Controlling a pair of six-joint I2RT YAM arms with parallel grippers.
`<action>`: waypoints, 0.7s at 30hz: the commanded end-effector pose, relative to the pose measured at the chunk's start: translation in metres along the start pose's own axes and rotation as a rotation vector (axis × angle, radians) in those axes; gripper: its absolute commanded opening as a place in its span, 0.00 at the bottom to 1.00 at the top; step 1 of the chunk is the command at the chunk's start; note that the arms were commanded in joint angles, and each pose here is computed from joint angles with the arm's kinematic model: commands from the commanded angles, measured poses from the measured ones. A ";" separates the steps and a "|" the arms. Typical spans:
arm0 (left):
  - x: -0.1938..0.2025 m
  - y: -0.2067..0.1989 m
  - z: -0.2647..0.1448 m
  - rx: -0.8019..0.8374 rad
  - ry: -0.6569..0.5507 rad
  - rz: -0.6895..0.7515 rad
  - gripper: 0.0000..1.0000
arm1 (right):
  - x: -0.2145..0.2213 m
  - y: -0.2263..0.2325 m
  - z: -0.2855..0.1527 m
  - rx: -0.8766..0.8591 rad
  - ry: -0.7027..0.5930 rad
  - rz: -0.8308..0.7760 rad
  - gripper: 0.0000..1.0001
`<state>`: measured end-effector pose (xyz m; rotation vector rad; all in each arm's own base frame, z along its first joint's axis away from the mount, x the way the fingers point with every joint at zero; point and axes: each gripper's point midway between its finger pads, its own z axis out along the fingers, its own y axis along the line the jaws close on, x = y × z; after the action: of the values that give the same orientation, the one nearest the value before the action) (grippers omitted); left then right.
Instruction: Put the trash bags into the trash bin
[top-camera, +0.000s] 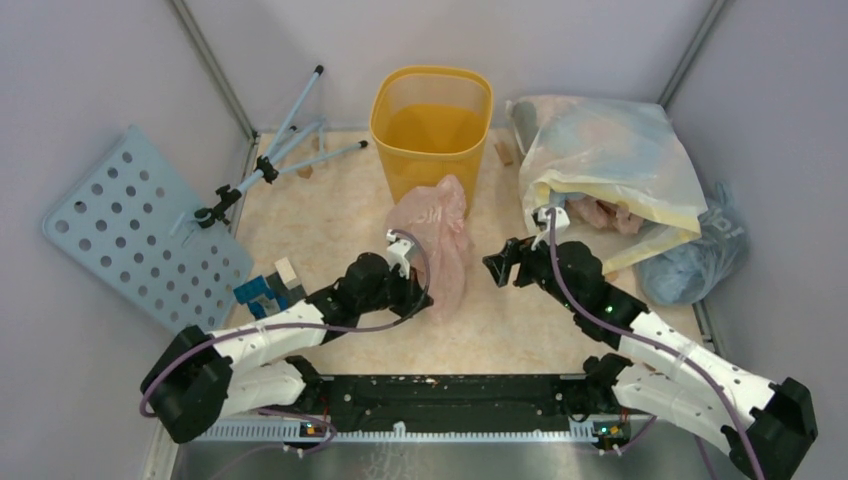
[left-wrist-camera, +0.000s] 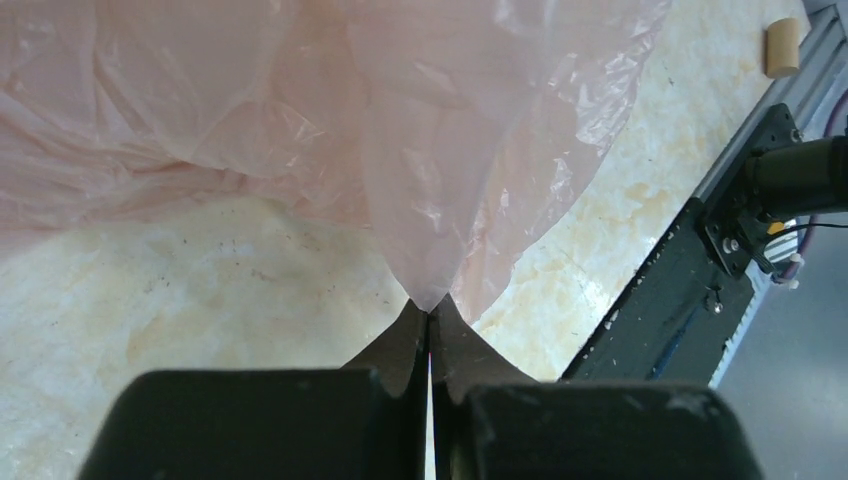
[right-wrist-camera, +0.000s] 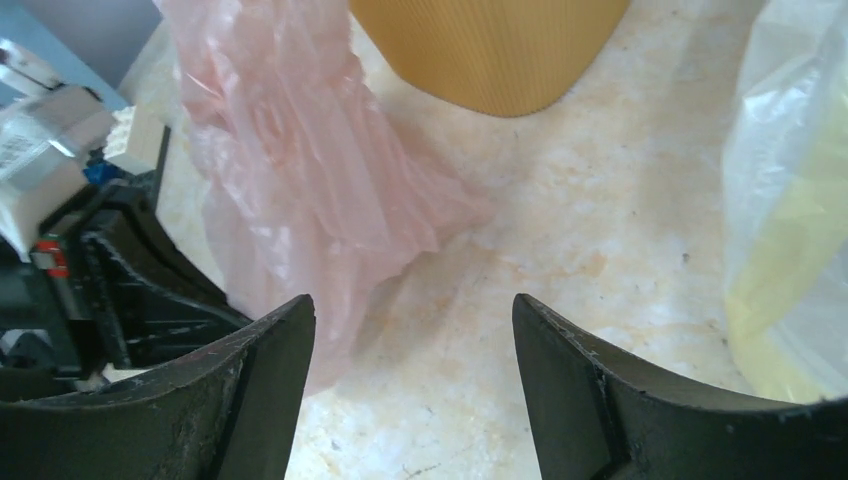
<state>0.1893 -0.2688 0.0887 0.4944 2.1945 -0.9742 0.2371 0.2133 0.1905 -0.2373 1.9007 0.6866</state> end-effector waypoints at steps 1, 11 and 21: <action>0.011 -0.003 -0.013 0.012 0.023 -0.007 0.00 | -0.008 -0.011 -0.008 0.059 -0.018 -0.065 0.72; 0.032 0.007 -0.015 -0.002 0.047 -0.025 0.00 | -0.010 0.048 -0.025 -0.299 -0.043 -0.160 0.77; 0.034 0.007 -0.019 -0.001 0.054 -0.024 0.00 | -0.001 0.077 0.007 -0.305 0.055 -0.315 0.84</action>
<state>0.1613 -0.2455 0.0618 0.4938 2.2861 -0.9589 0.2034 0.2592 0.1868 -0.6634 1.8623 0.7803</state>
